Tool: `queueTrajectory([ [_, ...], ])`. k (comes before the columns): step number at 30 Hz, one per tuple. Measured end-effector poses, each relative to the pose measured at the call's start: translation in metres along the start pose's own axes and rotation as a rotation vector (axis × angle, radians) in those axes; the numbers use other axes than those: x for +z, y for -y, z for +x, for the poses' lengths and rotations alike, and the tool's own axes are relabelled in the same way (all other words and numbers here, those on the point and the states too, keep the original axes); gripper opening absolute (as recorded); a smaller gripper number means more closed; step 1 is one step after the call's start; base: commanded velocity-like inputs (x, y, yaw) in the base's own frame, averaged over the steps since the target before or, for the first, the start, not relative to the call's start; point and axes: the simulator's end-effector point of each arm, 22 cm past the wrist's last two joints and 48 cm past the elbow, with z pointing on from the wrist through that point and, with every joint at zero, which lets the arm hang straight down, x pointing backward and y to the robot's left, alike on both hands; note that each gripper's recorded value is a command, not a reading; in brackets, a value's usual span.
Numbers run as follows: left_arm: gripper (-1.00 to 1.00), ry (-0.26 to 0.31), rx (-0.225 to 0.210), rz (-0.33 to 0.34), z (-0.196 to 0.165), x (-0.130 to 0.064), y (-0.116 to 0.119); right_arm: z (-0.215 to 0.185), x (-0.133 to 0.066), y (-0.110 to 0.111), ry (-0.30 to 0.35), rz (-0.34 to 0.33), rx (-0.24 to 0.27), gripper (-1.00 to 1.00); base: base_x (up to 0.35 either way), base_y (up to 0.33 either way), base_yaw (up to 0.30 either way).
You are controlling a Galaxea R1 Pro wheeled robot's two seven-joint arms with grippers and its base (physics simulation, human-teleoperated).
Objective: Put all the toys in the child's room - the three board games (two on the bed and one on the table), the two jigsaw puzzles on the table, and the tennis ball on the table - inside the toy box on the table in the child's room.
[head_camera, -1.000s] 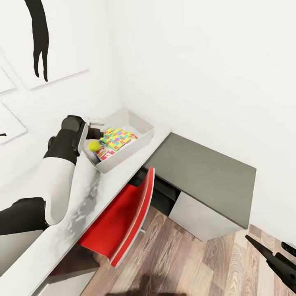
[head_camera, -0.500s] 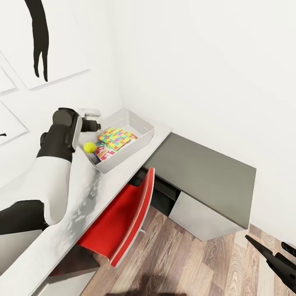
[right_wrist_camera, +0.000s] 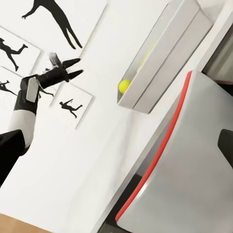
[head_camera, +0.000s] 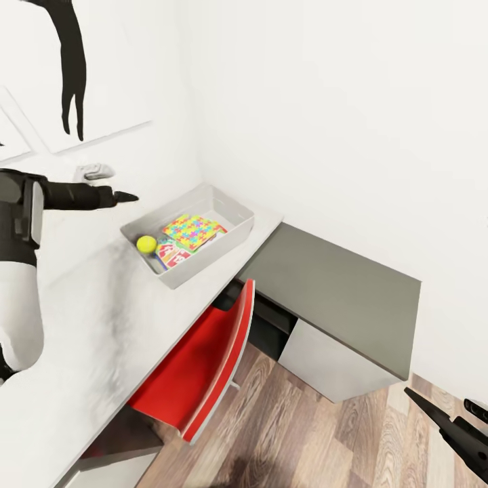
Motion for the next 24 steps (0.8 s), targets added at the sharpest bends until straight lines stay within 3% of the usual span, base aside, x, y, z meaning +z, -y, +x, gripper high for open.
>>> queueTrajectory([
  [2,1.0,0.007,-0.006,0.083,-0.002,-0.023,-0.005,0.0,0.0,-0.001,0.001,-0.002,-0.002,1.0,0.0,0.0,0.0],
  [4,1.0,0.007,-0.016,0.217,0.003,-0.057,-0.007,-0.001,0.0,-0.002,0.002,-0.004,-0.005,1.0,0.0,0.0,0.0],
  [6,1.0,-0.006,-0.042,0.355,0.019,-0.09,-0.006,-0.001,0.0,-0.003,0.003,-0.005,-0.007,1.0,0.0,0.0,0.0],
  [8,1.0,-0.021,-0.077,0.43,0.039,-0.115,-0.011,-0.002,0.0,-0.004,0.004,-0.007,-0.009,1.0,0.0,0.0,0.0],
  [12,1.0,-0.03,-0.143,0.466,0.08,-0.131,-0.022,-0.003,0.0,-0.006,0.006,-0.012,-0.013,1.0,0.0,0.0,0.0],
  [17,1.0,-0.051,-0.161,0.551,0.124,-0.143,0.0,-0.004,0.0,-0.009,0.01,-0.018,-0.02,1.0,0.0,0.0,0.0],
  [20,1.0,-0.067,-0.229,0.585,0.161,-0.151,0.002,-0.005,0.0,-0.011,0.012,-0.022,-0.023,1.0,0.0,0.0,0.0],
  [24,1.0,-0.106,-0.327,0.581,0.22,-0.16,-0.006,-0.005,0.001,-0.013,0.013,-0.027,-0.027,1.0,0.0,0.0,0.0],
])
